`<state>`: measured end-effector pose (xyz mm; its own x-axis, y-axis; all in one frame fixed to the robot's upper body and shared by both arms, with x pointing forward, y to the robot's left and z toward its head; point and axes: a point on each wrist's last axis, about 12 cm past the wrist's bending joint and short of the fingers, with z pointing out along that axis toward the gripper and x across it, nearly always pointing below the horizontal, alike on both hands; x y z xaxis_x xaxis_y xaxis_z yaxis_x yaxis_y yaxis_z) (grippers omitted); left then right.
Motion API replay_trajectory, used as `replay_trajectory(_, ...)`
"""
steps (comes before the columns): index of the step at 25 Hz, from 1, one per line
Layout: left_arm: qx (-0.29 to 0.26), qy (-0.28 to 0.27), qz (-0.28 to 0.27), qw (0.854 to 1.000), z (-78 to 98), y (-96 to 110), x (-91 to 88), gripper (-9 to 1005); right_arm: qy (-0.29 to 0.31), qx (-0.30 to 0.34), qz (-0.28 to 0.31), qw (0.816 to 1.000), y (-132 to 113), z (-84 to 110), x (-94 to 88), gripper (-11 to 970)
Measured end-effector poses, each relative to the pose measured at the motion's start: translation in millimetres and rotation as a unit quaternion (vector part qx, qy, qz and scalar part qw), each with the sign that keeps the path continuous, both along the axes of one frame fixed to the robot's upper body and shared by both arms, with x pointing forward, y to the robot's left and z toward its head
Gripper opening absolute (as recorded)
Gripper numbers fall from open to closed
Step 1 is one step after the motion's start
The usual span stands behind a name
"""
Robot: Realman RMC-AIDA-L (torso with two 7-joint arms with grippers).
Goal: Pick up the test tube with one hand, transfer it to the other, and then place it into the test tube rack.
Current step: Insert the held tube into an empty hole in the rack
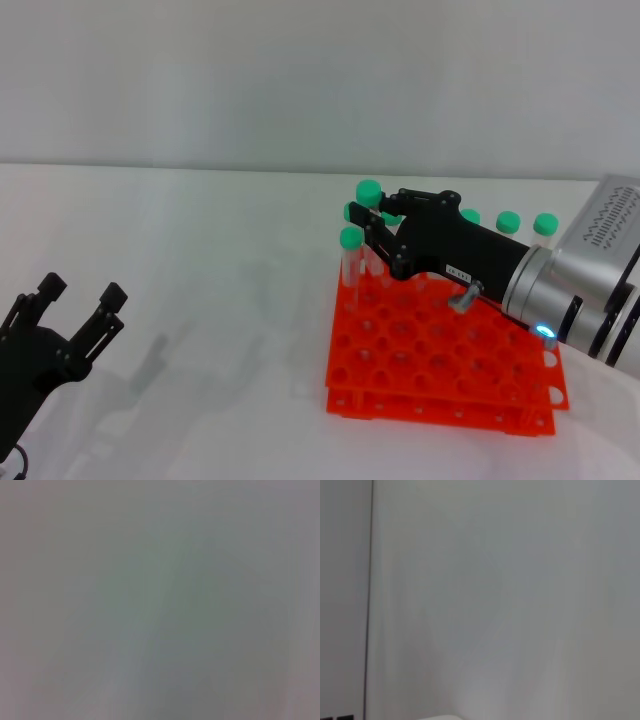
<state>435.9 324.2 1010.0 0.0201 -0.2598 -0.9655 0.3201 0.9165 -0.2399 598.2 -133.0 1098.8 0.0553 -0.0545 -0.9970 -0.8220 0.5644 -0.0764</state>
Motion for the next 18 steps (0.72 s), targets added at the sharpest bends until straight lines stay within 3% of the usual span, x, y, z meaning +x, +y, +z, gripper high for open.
replay_trajectory(18,0.000,-0.002,-0.004,1.000,0.8,-1.5,2.5,861,0.033,0.020,-0.035,0.999,-5.9,-6.9,-0.7,191)
